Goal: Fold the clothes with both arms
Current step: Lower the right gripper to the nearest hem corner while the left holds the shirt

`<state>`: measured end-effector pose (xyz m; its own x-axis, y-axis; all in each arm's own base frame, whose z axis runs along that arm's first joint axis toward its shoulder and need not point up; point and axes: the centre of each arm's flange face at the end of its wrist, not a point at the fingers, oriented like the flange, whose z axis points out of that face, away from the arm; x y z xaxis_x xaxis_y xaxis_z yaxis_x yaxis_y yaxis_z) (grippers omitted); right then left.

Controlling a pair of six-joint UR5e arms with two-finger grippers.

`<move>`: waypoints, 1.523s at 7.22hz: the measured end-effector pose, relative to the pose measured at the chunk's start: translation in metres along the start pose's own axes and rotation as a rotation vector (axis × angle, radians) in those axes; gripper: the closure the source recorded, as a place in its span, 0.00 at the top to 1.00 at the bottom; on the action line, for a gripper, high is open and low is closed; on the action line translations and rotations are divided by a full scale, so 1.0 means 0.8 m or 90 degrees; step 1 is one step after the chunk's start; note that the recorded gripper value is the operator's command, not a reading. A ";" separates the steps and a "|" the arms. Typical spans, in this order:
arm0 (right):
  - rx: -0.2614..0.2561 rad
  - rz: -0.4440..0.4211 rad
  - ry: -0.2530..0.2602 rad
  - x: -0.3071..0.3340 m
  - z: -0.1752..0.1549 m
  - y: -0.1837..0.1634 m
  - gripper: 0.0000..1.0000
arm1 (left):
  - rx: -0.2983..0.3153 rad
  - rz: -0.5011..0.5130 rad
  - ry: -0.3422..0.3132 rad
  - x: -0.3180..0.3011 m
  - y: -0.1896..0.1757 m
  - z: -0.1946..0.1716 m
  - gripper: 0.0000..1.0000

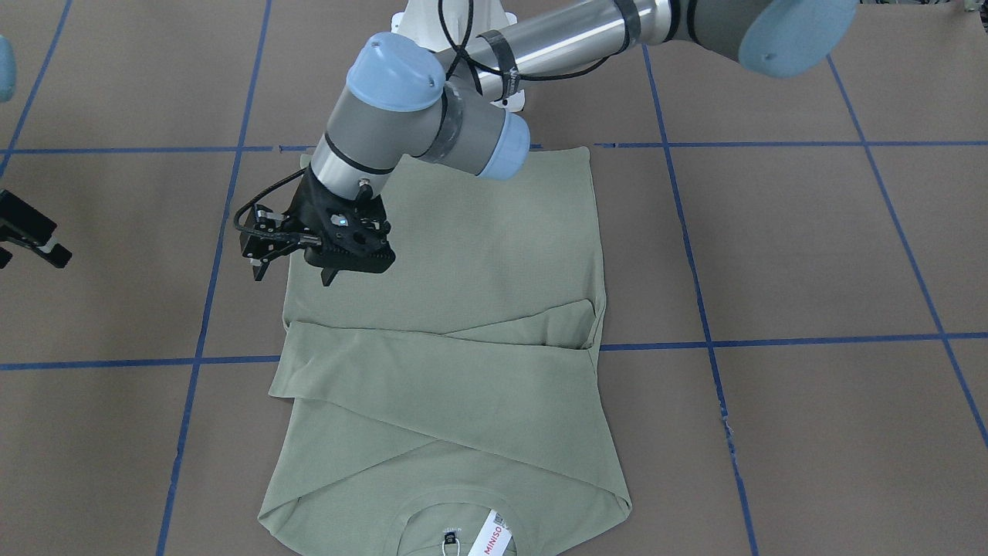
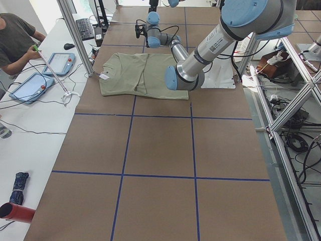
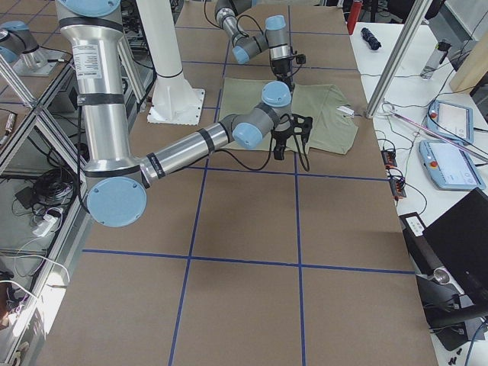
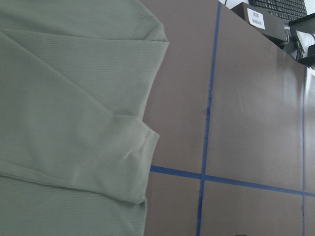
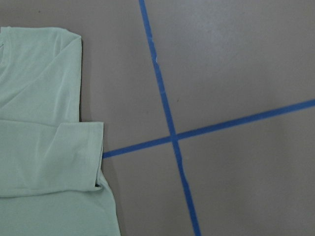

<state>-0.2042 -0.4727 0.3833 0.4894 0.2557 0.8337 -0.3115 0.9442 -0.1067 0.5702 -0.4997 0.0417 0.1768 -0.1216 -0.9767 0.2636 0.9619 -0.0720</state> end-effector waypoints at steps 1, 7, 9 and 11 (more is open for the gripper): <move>0.010 0.025 0.006 -0.031 0.020 0.055 0.99 | -0.007 0.026 -0.010 -0.049 0.009 -0.042 0.85; 0.105 0.149 0.071 -0.098 0.131 0.455 0.88 | -0.010 0.073 -0.044 -0.179 0.037 -0.145 0.86; 0.111 0.187 0.099 -0.079 0.160 0.481 0.85 | -0.011 0.071 -0.051 -0.188 0.036 -0.144 0.86; 0.115 0.191 0.119 -0.068 0.179 0.485 0.81 | -0.012 0.070 -0.051 -0.189 0.037 -0.143 0.86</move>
<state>-0.4684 -0.1499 0.3739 0.4897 0.5634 0.6655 -0.5927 0.7748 -0.2198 0.4424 -0.4248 0.1641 0.2796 -0.0330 -0.9595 0.2209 0.9748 0.0309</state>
